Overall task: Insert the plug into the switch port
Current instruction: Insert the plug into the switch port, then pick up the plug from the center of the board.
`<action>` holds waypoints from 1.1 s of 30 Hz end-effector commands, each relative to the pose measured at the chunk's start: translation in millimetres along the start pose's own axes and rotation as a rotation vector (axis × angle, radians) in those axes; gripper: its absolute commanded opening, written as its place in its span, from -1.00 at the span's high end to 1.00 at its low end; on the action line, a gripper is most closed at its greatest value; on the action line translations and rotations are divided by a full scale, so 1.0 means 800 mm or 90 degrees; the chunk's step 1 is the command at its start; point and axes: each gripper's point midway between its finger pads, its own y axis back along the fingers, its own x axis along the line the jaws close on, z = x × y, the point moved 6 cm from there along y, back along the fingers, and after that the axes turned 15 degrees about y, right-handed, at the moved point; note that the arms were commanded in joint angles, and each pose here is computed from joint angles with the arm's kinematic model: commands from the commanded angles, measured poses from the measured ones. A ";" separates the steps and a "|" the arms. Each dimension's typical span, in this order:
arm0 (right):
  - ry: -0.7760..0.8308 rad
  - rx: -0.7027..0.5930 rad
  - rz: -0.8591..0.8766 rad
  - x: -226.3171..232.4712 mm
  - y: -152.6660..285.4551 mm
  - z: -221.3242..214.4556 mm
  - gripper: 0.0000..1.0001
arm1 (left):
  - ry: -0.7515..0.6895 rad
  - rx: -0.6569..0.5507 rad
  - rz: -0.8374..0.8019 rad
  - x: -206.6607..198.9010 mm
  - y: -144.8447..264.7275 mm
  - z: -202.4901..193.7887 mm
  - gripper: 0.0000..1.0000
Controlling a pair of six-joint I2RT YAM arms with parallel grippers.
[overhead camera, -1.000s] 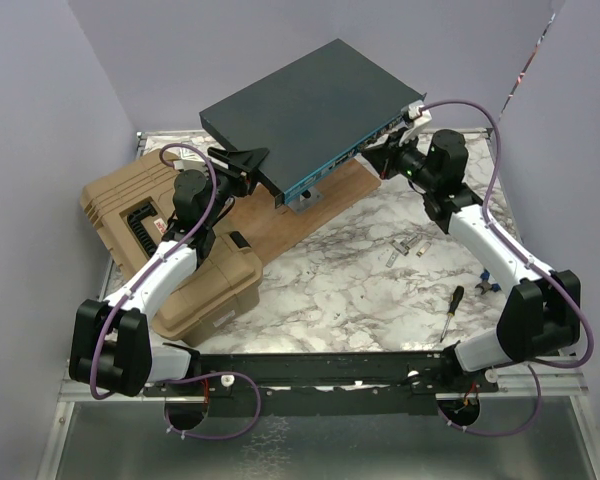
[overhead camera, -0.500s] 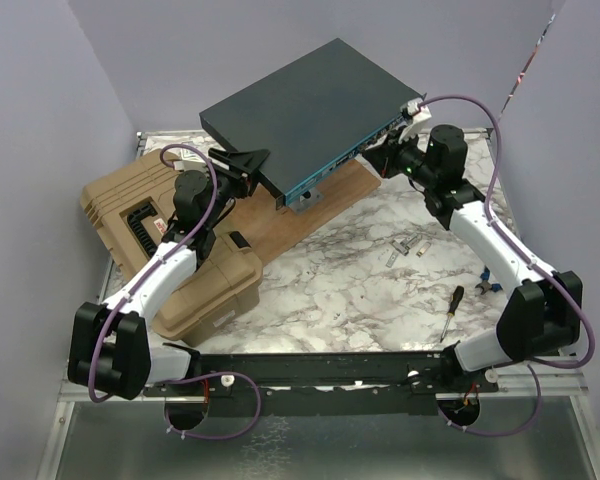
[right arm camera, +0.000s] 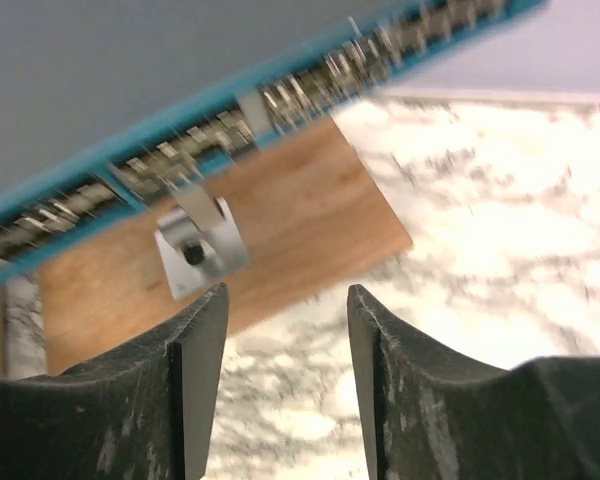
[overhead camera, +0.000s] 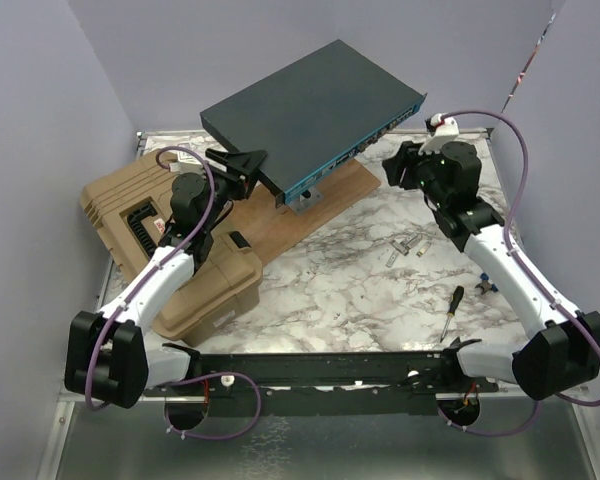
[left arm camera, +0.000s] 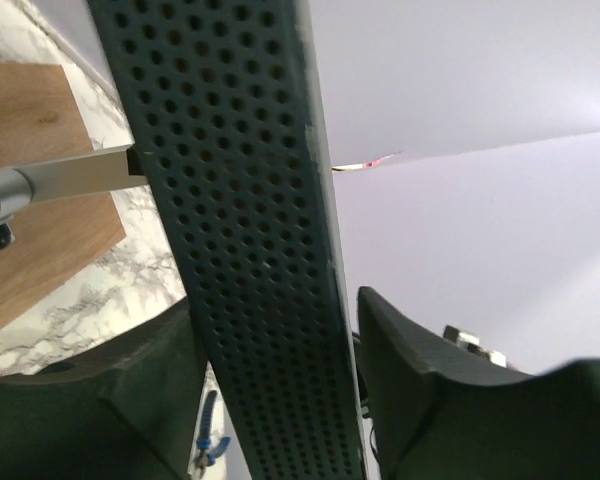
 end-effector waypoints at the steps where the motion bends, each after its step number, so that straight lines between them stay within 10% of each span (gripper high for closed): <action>1: -0.043 0.175 -0.107 -0.013 0.025 -0.082 -0.11 | -0.035 -0.020 -0.020 -0.013 0.016 0.004 -0.30; 15: -0.152 0.397 -0.176 0.003 0.066 -0.224 -0.31 | -0.086 -0.017 -0.021 -0.022 0.029 0.001 -0.92; 33: -0.234 0.530 -0.144 0.035 0.059 -0.312 -0.28 | -0.310 -0.057 0.029 -0.041 0.061 0.002 -0.98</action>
